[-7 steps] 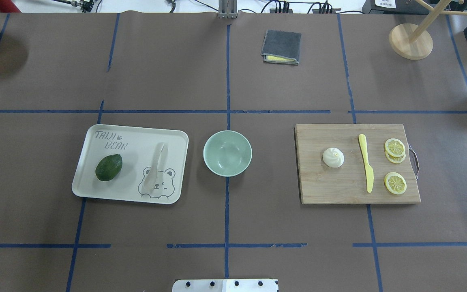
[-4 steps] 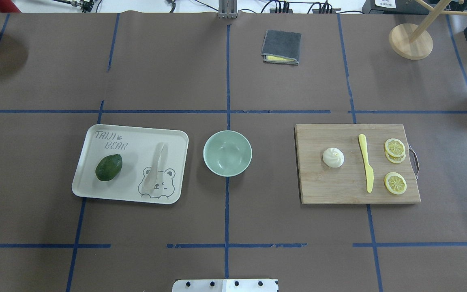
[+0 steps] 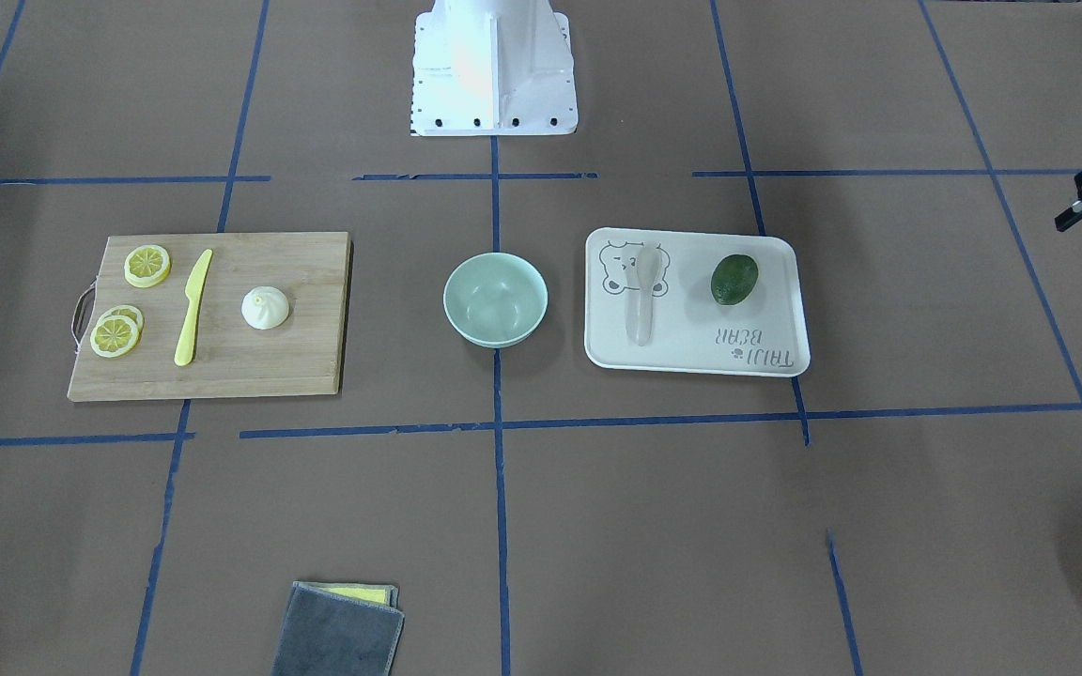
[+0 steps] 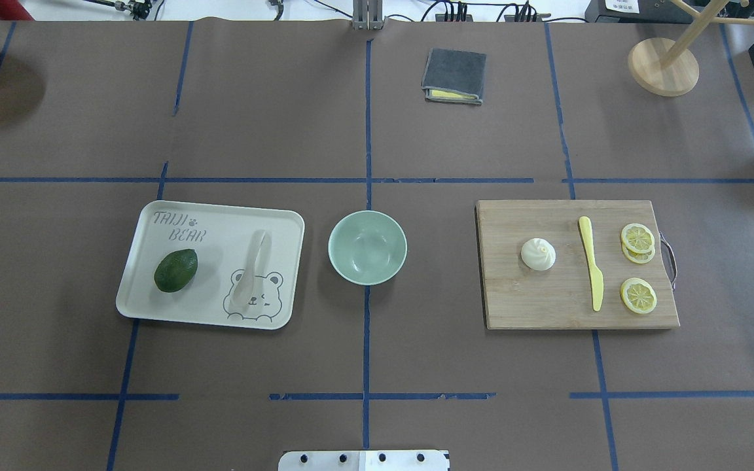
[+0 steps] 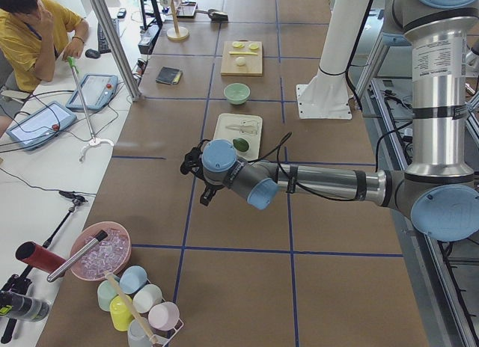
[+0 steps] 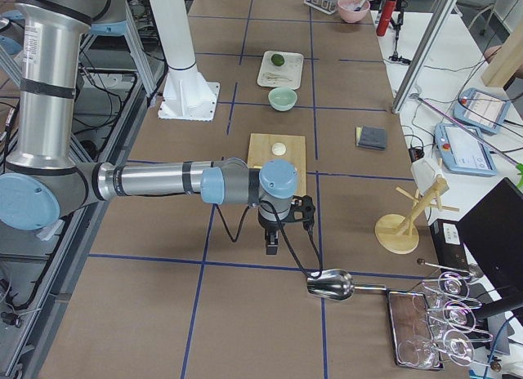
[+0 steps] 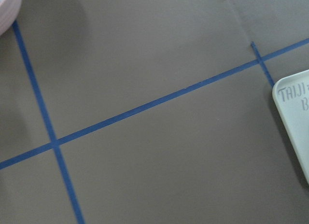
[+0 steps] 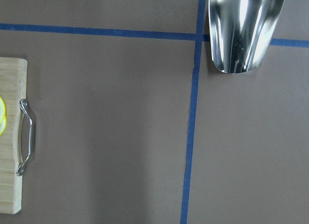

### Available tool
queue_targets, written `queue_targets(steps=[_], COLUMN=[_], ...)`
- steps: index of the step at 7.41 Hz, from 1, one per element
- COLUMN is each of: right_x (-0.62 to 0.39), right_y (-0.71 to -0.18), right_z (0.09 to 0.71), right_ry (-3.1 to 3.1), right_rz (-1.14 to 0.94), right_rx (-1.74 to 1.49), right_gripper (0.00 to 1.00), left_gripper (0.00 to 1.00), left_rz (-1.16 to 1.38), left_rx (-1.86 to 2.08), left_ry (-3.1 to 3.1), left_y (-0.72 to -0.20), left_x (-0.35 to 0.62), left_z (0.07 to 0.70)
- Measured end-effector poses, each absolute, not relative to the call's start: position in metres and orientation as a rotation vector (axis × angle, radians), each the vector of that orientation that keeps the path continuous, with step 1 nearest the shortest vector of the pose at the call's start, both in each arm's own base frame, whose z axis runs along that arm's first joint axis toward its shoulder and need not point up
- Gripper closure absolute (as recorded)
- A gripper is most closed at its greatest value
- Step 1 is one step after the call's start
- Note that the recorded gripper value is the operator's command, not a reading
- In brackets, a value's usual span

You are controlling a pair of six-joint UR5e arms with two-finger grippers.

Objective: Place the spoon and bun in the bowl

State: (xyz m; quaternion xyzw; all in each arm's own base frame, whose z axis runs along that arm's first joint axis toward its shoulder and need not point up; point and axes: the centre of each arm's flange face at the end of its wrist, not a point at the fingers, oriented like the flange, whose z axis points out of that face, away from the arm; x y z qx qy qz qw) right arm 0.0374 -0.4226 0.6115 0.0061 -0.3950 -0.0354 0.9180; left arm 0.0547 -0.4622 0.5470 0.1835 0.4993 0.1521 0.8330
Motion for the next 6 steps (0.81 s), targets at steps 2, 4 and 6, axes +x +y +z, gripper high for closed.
queue_targets(steps=[2,4,6], right_x=[0.034,0.028,0.024], right_y=[-0.424,-0.425,-0.426], right_z=[0.609,0.608,0.605], right_ry=[-0.816,-0.818,-0.825], right_rz=[-0.104,-0.122,-0.133], right_rx=[0.058,0.066,0.068], right_gripper=[0.0,0.0,0.0], left_gripper=[0.0,0.0,0.0], left_rz=[0.308,0.276,0.212], left_rx=[0.39,0.387,0.339], left_ry=[1.117,1.148,1.154], left_y=[-0.469,-0.47,-0.46], left_x=[0.138,0.23,0.339], left_z=[0.494,0.431,0.364])
